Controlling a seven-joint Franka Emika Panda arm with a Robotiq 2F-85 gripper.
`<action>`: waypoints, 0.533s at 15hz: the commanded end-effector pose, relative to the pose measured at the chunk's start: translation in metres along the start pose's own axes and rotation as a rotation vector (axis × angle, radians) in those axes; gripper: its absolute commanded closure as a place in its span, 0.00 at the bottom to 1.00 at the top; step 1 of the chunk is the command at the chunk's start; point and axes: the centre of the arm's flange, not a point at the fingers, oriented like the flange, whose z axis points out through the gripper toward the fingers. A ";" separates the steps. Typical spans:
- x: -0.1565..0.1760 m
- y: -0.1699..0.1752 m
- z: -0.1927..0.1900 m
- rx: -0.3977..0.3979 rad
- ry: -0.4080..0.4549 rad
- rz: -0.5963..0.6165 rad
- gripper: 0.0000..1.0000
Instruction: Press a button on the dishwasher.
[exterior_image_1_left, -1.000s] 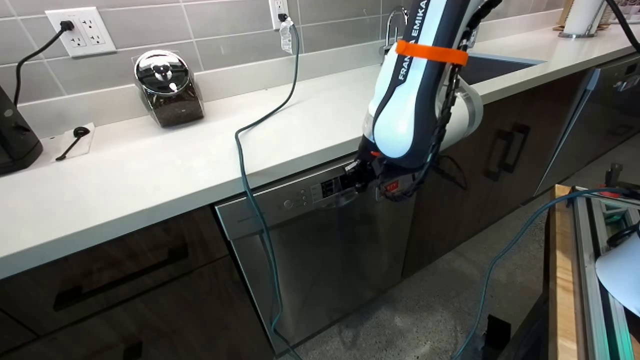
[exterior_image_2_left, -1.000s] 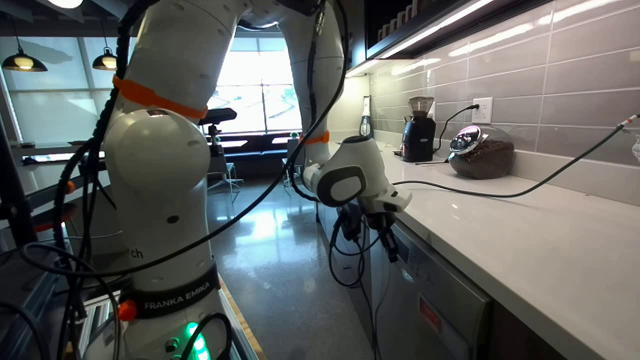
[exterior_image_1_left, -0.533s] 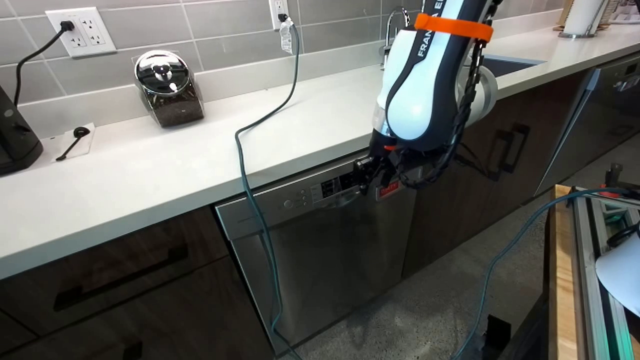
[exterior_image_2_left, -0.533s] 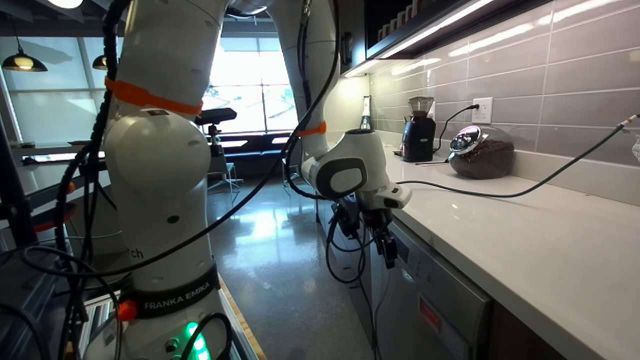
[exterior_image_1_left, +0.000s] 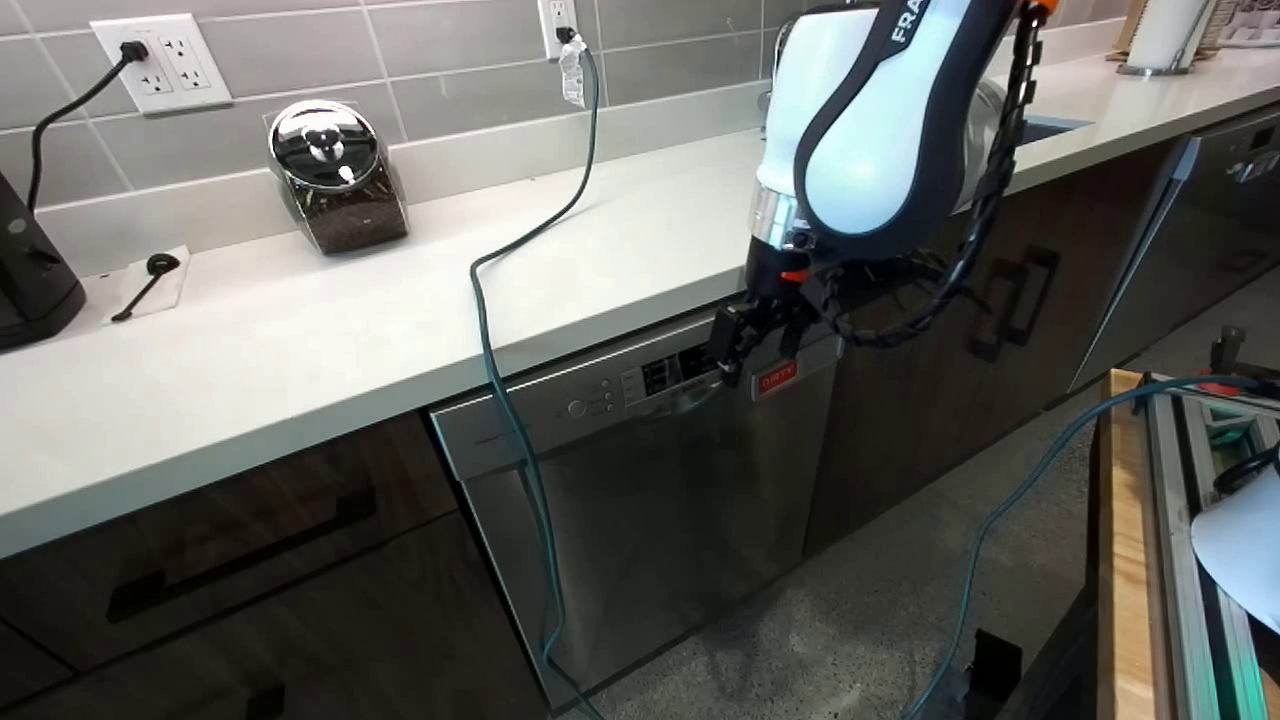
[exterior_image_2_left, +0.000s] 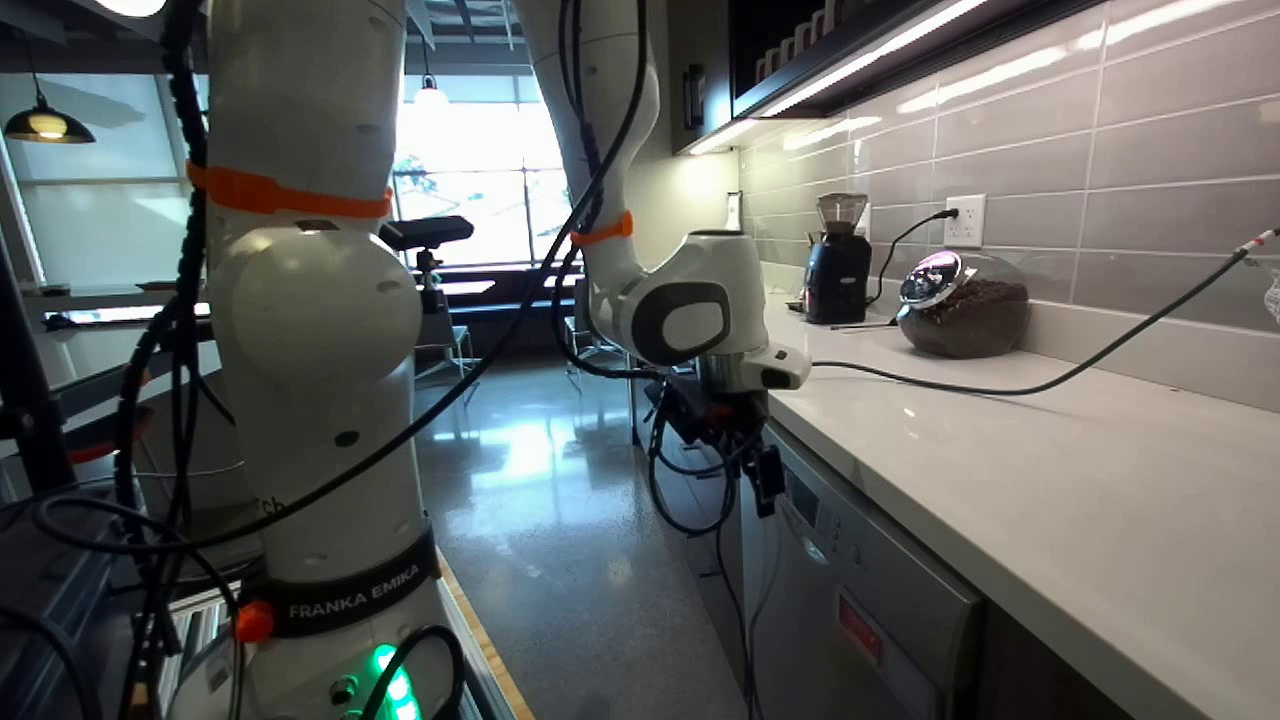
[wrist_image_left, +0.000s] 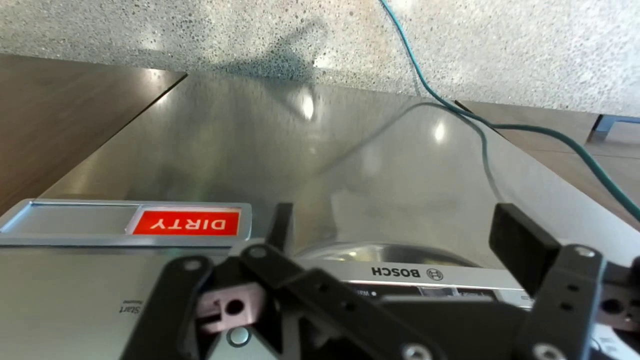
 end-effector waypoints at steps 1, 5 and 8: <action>-0.011 -0.008 -0.031 -0.001 -0.022 -0.081 0.00; -0.014 -0.017 -0.053 0.027 -0.040 -0.171 0.00; -0.016 -0.024 -0.070 0.044 -0.065 -0.234 0.00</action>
